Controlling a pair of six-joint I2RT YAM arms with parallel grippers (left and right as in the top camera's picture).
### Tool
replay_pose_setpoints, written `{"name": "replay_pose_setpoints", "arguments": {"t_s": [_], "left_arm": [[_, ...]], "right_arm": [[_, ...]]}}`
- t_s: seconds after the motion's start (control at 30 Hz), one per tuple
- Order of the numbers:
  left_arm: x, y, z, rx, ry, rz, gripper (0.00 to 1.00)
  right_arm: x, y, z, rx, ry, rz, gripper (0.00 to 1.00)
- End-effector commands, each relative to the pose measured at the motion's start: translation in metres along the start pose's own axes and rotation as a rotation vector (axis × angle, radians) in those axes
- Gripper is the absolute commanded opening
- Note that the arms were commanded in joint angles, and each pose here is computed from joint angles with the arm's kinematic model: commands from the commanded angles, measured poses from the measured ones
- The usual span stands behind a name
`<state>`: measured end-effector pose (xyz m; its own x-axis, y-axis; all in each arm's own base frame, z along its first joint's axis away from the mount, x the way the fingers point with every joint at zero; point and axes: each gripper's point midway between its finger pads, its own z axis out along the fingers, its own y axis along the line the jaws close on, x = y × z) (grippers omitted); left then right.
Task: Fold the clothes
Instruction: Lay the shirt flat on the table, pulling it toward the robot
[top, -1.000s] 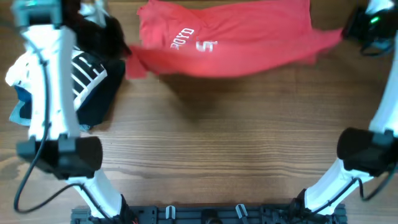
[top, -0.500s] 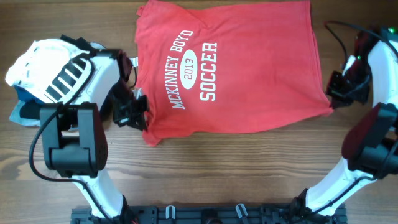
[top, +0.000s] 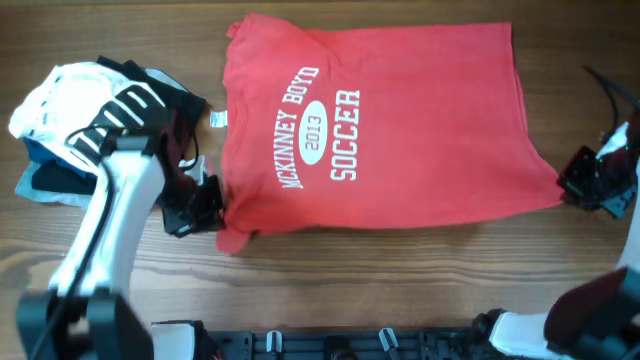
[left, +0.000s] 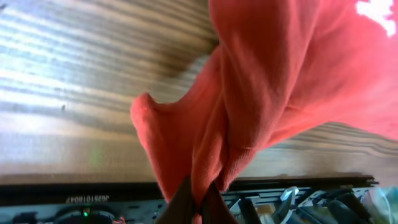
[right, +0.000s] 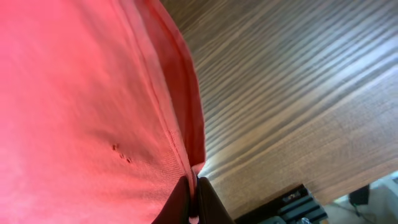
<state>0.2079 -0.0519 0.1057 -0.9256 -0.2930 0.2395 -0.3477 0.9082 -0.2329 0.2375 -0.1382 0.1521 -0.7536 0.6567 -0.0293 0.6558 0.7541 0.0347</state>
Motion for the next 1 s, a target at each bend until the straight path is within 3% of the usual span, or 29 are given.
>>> {"name": "replay_pose_setpoints", "arguments": {"t_s": [0.0, 0.2, 0.43, 0.97], "left_arm": [[0.020, 0.002, -0.017, 0.030, -0.075, -0.039, 0.04], [0.044, -0.001, -0.043, 0.089, -0.195, -0.045, 0.04], [-0.006, -0.025, -0.068, 0.206, -0.437, -0.051, 0.04], [-0.112, -0.036, 0.002, 0.179, -0.368, -0.086, 0.04]], "right_arm": [[0.010, -0.002, -0.024, -0.034, -0.078, 0.026, 0.04], [0.022, -0.002, -0.053, -0.052, -0.183, 0.020, 0.04], [0.006, 0.004, -0.039, -0.072, -0.162, 0.016, 0.04], [-0.054, 0.044, 0.057, -0.090, -0.040, -0.060, 0.04]]}}
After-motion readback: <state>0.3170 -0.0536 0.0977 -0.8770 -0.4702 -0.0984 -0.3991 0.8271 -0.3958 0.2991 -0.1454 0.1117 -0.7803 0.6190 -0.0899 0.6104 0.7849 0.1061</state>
